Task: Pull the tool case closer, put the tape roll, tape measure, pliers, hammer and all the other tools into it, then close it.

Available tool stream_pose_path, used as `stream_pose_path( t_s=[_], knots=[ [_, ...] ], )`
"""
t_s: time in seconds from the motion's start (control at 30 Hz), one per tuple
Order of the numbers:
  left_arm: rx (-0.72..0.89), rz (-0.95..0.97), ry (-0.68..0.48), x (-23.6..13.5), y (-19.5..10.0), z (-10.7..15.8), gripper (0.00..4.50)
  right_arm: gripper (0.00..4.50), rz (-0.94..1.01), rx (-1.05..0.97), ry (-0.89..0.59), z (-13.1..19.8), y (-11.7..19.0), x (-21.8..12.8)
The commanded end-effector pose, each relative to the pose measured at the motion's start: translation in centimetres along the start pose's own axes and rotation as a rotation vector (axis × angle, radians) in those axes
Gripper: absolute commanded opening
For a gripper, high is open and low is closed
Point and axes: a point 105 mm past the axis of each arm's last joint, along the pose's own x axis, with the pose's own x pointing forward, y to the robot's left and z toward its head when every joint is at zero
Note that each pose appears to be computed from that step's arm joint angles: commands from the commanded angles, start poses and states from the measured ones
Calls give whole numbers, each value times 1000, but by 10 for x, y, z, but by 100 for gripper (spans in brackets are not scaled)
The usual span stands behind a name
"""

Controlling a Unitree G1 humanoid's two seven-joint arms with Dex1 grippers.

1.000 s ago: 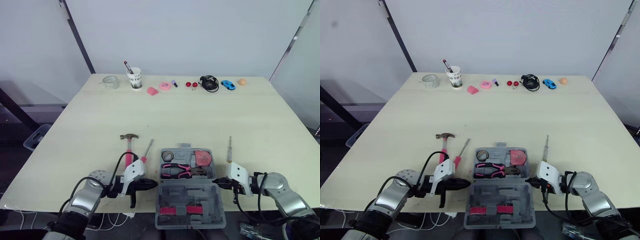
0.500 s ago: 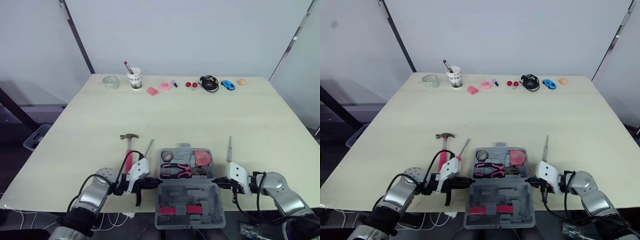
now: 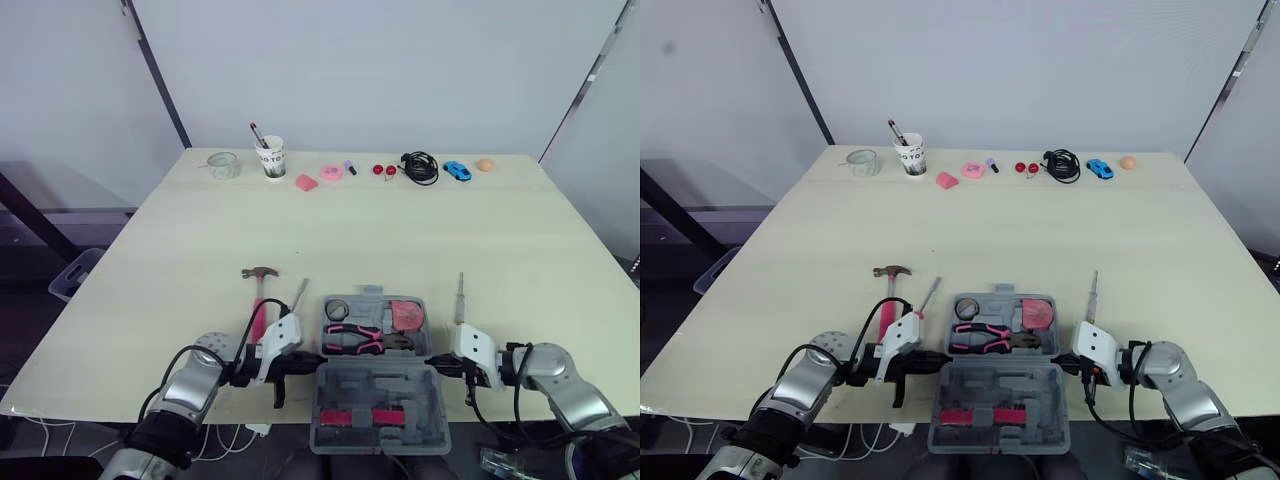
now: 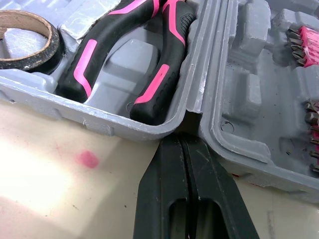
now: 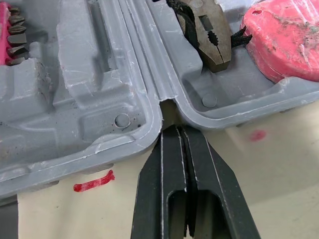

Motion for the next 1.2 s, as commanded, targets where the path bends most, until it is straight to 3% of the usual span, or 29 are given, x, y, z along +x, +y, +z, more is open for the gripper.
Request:
stream_pose_path(
  t_s=[0.03,0.93,1.2],
  knots=[
    [23,2,-28,10,3,13,3,0,-23,-39,-62,18,-9,4],
    [49,194,-34,10,53,28,3,0,-154,-45,-109,32,-41,20],
    [48,194,-29,10,55,27,3,0,-179,-49,-115,34,-49,22]
  ],
)
